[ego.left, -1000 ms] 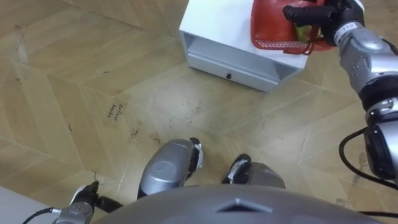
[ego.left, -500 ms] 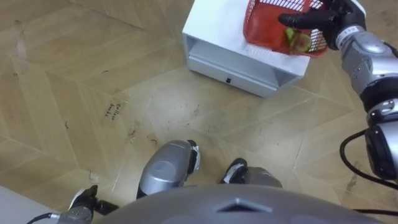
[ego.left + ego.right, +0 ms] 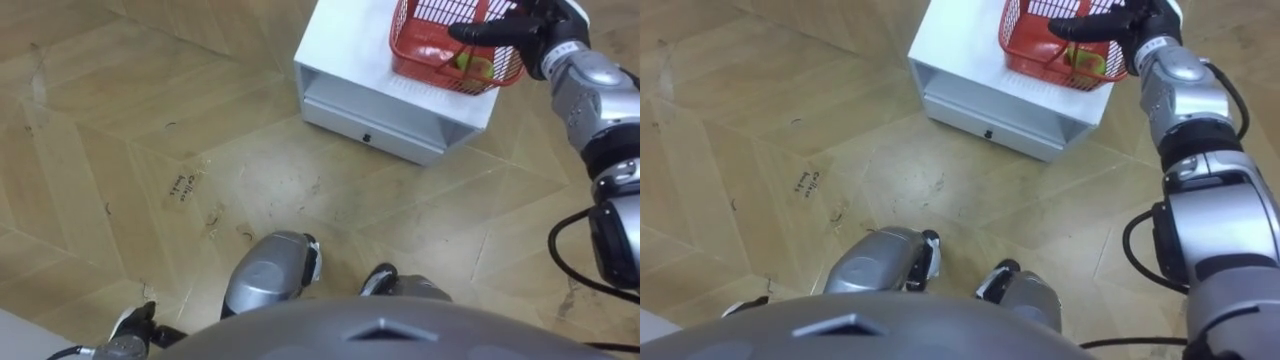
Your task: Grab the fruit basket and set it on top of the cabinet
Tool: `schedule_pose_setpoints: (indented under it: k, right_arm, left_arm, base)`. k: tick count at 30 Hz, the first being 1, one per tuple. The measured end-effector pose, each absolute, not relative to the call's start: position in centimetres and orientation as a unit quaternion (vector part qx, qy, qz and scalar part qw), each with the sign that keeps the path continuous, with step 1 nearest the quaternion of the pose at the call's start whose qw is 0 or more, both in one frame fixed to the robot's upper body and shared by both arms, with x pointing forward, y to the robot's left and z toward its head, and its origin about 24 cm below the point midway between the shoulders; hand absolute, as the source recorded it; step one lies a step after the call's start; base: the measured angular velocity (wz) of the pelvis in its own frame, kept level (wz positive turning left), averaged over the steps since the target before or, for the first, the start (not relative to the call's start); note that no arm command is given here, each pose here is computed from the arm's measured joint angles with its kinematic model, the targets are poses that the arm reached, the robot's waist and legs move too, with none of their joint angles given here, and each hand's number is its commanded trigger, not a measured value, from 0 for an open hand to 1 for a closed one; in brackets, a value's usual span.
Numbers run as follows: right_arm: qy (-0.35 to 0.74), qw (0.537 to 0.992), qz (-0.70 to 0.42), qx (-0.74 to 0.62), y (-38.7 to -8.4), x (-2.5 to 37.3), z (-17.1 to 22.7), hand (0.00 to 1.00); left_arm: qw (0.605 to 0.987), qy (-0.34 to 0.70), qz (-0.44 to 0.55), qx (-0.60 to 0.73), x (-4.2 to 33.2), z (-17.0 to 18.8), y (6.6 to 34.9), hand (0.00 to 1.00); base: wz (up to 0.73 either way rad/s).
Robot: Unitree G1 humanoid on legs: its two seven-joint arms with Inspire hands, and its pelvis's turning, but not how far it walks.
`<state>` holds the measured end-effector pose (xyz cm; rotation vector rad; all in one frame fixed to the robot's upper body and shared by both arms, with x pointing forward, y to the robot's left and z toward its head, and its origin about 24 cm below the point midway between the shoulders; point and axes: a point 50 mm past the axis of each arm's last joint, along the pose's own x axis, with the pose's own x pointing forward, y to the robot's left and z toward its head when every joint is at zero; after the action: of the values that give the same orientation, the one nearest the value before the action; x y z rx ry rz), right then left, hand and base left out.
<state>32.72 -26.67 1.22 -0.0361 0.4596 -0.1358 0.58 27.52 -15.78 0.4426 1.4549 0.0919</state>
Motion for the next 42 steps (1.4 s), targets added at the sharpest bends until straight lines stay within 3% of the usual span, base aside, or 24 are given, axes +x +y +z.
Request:
schedule_pose_setpoints:
  k: [14,21,27,35,42]
  right_arm:
    - [0.217,0.974,-0.060,-0.018,-26.5,32.9,1.5,0.00]
    - [0.146,0.988,-0.035,-0.023,-25.2,33.9,4.1,0.00]
    - [0.149,0.988,-0.033,-0.030,-25.7,30.5,2.0,0.00]
    - [0.121,0.990,-0.062,-0.035,-26.5,28.2,2.3,0.00]
    - [0.122,0.986,-0.111,-0.011,-26.9,24.9,0.8,0.00]
  left_arm:
    - [0.730,0.652,0.040,0.201,0.8,-15.7,27.5,0.00]
    - [0.734,0.648,0.055,0.196,1.1,-15.5,27.8,0.00]
    - [0.734,0.648,0.072,0.190,1.1,-15.5,27.9,0.00]
    - [0.744,0.624,0.105,0.212,1.9,-15.2,28.1,0.00]
    - [0.758,0.606,0.122,0.208,2.8,-15.5,26.5,0.00]
  base:
    - [-0.01]
    - [-0.08]
    - [-0.15]
    - [-0.17]
    - [-0.07]
